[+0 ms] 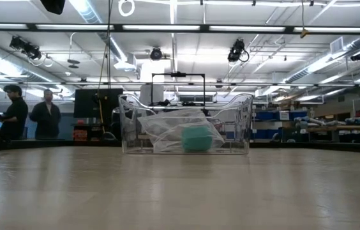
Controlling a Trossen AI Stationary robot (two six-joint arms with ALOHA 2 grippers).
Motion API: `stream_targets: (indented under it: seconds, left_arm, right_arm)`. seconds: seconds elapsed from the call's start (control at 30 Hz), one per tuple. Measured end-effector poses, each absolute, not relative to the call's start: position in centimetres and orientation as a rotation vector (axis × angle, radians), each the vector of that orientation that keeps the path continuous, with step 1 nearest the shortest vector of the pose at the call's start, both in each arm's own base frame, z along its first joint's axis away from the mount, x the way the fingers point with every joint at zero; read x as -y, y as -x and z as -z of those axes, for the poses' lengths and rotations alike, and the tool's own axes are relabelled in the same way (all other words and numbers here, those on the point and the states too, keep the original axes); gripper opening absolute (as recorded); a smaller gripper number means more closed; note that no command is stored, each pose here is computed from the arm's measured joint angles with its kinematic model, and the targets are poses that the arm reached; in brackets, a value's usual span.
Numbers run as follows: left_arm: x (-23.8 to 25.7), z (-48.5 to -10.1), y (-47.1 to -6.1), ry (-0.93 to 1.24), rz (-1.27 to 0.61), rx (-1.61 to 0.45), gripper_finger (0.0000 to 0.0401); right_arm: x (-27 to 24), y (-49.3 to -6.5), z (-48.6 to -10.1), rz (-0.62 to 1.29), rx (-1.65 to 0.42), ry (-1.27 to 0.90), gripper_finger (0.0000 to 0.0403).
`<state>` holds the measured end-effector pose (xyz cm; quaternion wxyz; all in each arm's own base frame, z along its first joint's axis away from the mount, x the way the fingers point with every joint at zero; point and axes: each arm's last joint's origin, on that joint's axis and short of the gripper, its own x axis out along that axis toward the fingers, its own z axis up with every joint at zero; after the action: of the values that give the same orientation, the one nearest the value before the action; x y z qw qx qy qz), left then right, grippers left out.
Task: Roll bandage
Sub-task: Roll the blue bandage, then open the transparent zip bag
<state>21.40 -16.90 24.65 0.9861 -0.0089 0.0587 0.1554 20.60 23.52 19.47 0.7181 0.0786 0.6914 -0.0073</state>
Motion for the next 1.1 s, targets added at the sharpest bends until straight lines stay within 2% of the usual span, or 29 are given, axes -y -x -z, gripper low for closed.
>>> stream_targets:
  seconds: [0.43, 0.57, 0.83, 1.1]
  left_arm:
    - [16.9, -24.7, -21.4, 0.026, -0.312, -0.116, 0.0121]
    - [16.9, -24.8, -21.8, 0.067, -0.242, -0.120, 0.0121]
    - [14.2, -26.6, -24.9, 0.126, -0.195, -0.254, 0.0121]
    - [7.8, -27.7, -27.6, 0.124, -0.218, -0.506, 0.0121]
  right_arm:
    - [-24.1, -19.4, -19.4, 0.057, -1.599, -0.220, 0.0002]
    - [-23.5, -19.0, -19.8, 0.113, -1.620, -0.184, 0.0002]
    - [-21.8, -19.2, -22.7, 0.215, -1.441, -0.083, 0.0004]
    - [-20.0, -21.9, -23.0, 0.290, -1.173, 0.114, 0.0001]
